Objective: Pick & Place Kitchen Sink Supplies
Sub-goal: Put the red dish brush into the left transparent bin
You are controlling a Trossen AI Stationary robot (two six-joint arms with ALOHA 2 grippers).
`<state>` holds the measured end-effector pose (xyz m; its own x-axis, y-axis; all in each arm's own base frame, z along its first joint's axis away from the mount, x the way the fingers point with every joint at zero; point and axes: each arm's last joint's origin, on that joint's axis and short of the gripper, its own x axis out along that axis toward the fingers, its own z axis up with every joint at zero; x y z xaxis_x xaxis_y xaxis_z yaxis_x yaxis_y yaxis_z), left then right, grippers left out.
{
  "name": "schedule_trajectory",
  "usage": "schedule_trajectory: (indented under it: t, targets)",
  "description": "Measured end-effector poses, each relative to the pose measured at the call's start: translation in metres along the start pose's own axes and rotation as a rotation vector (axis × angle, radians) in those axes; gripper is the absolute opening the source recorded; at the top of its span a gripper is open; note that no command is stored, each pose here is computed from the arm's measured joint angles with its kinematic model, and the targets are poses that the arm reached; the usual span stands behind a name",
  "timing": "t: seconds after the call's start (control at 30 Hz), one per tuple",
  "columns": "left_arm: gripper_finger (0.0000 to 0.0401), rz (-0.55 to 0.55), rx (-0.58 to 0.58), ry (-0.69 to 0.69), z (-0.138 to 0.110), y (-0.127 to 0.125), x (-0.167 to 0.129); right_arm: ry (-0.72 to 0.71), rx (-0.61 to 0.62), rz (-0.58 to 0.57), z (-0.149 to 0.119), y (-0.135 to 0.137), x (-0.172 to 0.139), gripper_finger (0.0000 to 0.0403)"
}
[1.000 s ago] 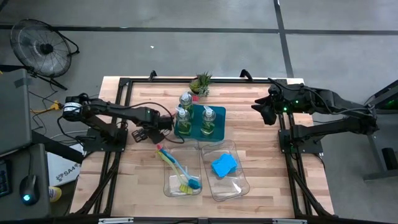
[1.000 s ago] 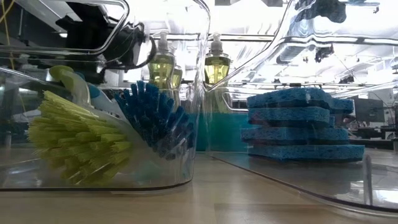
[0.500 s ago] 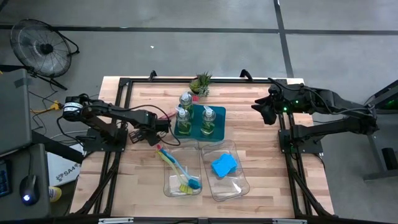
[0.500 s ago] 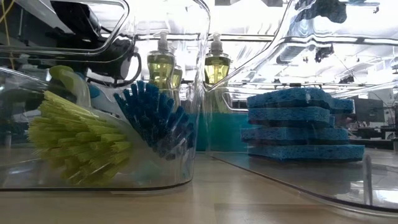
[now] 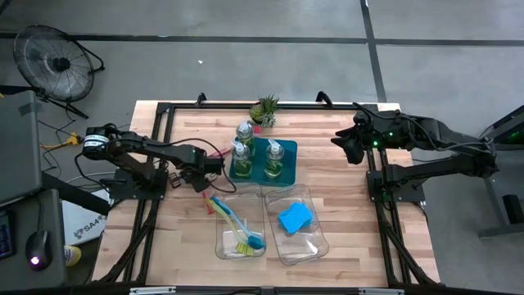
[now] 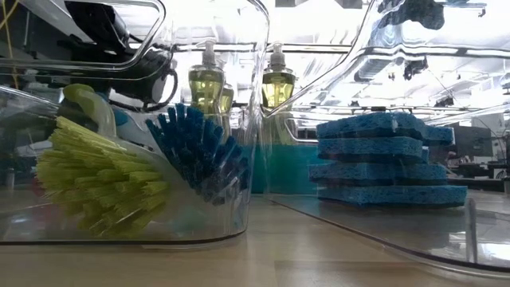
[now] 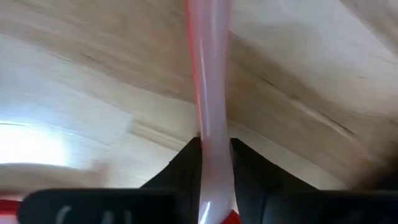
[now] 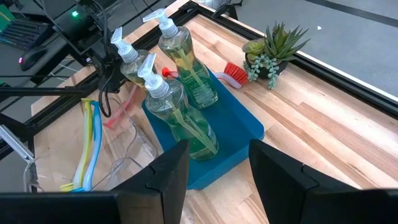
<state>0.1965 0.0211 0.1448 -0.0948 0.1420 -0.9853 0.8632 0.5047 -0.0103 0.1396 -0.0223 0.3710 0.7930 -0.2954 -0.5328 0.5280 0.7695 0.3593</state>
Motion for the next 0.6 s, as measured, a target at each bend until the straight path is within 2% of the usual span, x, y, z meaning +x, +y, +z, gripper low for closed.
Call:
schedule_trajectory:
  t: [0.6]
  targets:
    - [0.0056,-0.178,0.002,0.13,-0.01,-0.016,-0.008,-0.007,-0.024,-0.01,0.0,0.0,0.0,0.0162]
